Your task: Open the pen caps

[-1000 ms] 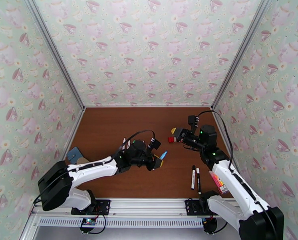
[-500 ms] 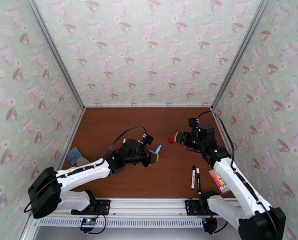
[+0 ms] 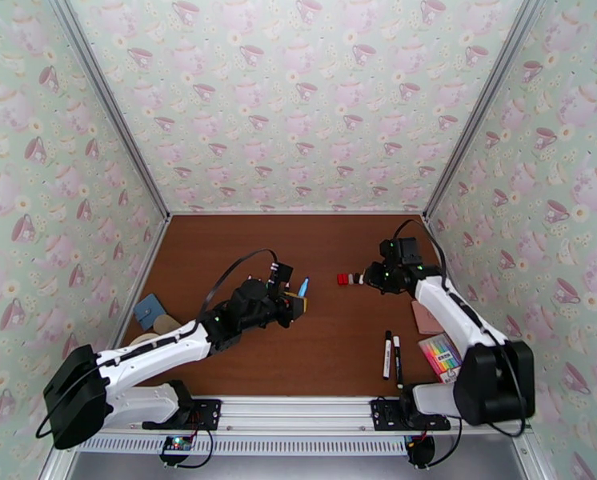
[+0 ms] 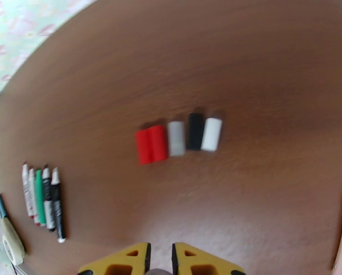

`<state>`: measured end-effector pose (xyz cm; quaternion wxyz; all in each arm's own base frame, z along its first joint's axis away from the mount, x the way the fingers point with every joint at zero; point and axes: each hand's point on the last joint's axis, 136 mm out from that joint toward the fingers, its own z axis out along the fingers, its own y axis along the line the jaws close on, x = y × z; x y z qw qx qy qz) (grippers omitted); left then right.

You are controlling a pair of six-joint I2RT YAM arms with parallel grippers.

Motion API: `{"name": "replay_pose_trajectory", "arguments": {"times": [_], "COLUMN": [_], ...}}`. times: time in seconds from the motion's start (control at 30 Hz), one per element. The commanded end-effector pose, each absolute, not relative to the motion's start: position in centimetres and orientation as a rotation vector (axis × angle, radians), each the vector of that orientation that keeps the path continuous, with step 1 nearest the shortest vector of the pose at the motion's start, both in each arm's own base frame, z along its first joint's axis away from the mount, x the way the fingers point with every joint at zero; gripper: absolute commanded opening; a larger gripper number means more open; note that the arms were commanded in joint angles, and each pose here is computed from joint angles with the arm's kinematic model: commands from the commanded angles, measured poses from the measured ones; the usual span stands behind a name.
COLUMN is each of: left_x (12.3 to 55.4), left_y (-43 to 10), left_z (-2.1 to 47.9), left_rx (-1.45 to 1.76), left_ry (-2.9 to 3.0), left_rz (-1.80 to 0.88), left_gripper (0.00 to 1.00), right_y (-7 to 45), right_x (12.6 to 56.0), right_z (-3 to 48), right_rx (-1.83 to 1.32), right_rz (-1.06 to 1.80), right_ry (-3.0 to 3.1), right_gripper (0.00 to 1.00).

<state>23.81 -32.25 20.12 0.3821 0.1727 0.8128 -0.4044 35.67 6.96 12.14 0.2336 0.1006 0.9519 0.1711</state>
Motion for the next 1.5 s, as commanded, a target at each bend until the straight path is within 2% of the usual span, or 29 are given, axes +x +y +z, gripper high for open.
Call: {"name": "replay_pose_trajectory", "arguments": {"times": [0.0,0.33,0.63,0.9,1.47], "left_x": [24.1,24.1,24.2,24.2,24.6], "left_y": [-31.2,-31.0,-31.0,-31.3,-31.7], "left_z": [19.4,18.9,18.3,18.0,17.1], "left_rx": [0.428,0.443,0.444,0.448,0.44], "left_ry": [2.085,2.104,2.131,2.149,2.192], "left_rz": [-0.971,-0.945,-0.932,-0.935,-0.91], "left_gripper": [0.06,0.07,0.08,0.09,0.1], "right_y": [5.6,5.1,5.1,5.0,5.4], "right_x": [37.6,41.0,41.5,41.8,42.1], "right_z": [11.5,7.3,4.5,3.4,4.0], "right_rx": [0.274,0.292,0.299,0.301,0.302], "right_rz": [0.438,0.432,0.42,0.413,0.454], "right_ry": [2.626,2.725,2.799,2.823,2.799], "right_gripper": [0.09,0.13,0.17,0.18,0.3]}}
